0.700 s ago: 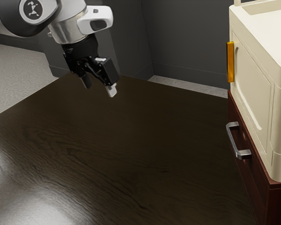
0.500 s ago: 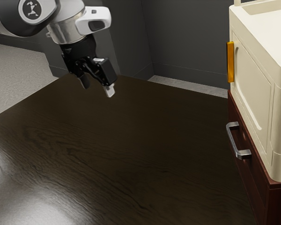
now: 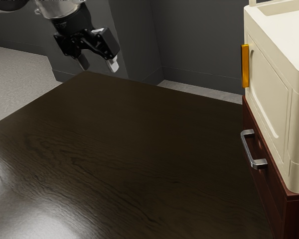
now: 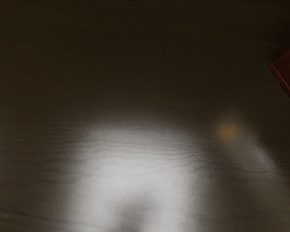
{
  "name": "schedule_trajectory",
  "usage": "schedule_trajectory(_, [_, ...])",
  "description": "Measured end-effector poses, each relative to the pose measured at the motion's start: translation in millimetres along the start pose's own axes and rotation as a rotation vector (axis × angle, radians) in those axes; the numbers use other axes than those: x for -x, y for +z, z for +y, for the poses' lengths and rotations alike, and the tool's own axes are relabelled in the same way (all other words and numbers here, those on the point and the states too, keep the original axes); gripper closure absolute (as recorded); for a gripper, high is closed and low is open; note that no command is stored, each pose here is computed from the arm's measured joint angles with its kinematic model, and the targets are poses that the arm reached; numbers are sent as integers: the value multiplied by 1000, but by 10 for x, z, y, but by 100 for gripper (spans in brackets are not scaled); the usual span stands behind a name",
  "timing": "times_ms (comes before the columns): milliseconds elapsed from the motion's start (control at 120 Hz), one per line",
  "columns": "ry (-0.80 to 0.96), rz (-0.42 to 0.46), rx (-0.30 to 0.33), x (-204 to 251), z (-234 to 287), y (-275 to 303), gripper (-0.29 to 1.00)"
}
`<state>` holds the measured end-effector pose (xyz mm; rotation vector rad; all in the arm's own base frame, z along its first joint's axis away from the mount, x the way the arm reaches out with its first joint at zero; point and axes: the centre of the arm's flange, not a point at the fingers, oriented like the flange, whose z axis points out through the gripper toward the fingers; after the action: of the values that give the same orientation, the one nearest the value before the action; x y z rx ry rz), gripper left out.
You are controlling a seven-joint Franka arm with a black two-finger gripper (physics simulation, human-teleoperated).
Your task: Pull the drawer handle with one arm to open the drawer
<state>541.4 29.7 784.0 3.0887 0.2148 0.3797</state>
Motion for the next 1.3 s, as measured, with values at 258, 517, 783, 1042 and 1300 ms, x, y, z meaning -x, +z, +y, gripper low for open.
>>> schedule_trajectory(258, [-121,-22,65,-129,123,258,2])
schedule_trajectory(517, [-221,-81,105,-216,189,1017,2])
schedule_trajectory(783, [-291,-74,203,24,510,1371,2])
schedule_trajectory(1042, [-300,-34,273,32,1036,1566,2])
schedule_trajectory(1300, [-364,-48,310,-102,1145,1872,4])
